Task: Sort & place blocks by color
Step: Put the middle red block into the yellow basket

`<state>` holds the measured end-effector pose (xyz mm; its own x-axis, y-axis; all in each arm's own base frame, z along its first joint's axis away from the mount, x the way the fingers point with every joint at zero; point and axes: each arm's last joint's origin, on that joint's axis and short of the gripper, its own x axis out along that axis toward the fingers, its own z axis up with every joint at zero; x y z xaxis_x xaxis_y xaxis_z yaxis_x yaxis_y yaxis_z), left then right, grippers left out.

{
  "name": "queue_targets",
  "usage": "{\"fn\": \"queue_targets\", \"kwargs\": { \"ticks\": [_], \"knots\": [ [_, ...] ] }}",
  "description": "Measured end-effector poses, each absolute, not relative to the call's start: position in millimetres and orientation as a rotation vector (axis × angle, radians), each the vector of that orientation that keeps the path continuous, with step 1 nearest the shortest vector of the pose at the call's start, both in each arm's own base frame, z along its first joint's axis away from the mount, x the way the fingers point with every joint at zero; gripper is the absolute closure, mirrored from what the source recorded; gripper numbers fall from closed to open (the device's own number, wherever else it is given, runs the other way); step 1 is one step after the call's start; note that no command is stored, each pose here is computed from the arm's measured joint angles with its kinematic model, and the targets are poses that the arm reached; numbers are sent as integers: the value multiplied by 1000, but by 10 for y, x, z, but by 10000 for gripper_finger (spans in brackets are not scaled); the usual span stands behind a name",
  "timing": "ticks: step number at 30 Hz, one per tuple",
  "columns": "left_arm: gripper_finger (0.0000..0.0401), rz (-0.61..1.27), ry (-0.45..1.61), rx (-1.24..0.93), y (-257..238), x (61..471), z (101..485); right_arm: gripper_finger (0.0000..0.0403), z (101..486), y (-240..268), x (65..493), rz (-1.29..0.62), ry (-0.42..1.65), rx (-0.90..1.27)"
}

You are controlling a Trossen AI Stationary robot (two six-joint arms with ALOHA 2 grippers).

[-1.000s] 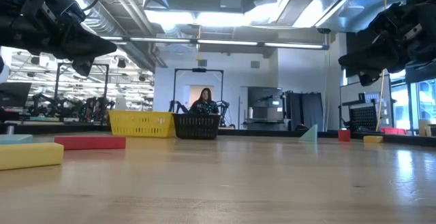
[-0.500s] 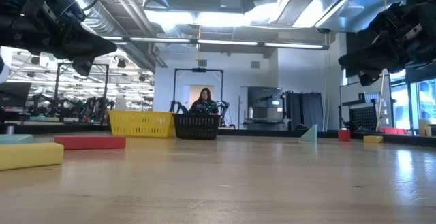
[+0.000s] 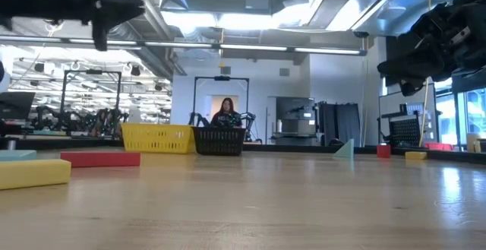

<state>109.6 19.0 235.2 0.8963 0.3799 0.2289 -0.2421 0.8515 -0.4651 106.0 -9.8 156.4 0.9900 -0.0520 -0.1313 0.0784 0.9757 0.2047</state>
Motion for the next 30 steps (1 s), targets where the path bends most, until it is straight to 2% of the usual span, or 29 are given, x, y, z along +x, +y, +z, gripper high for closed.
{"fn": "queue_targets", "kwargs": {
  "ticks": [7, 13, 20, 26, 30],
  "knots": [
    [238, 295, -114, -443, 201, 1455, 2775, 389, 1563, -97, 1060, -66, 126, 211],
    [180, 188, 151, -398, 174, 1643, 3015, 389, 1564, -98, 1060, -66, 126, 211],
    [172, 107, 146, -362, 157, 1689, 3217, 389, 1591, -98, 1064, -64, 95, 224],
    [173, 120, 142, -424, 152, 1691, 3216, 389, 1919, -121, 1039, -51, -277, 669],
    [173, 114, 144, -418, 126, 1693, 3215, 389, 2085, -132, 980, -27, -476, 747]
  ]
}}
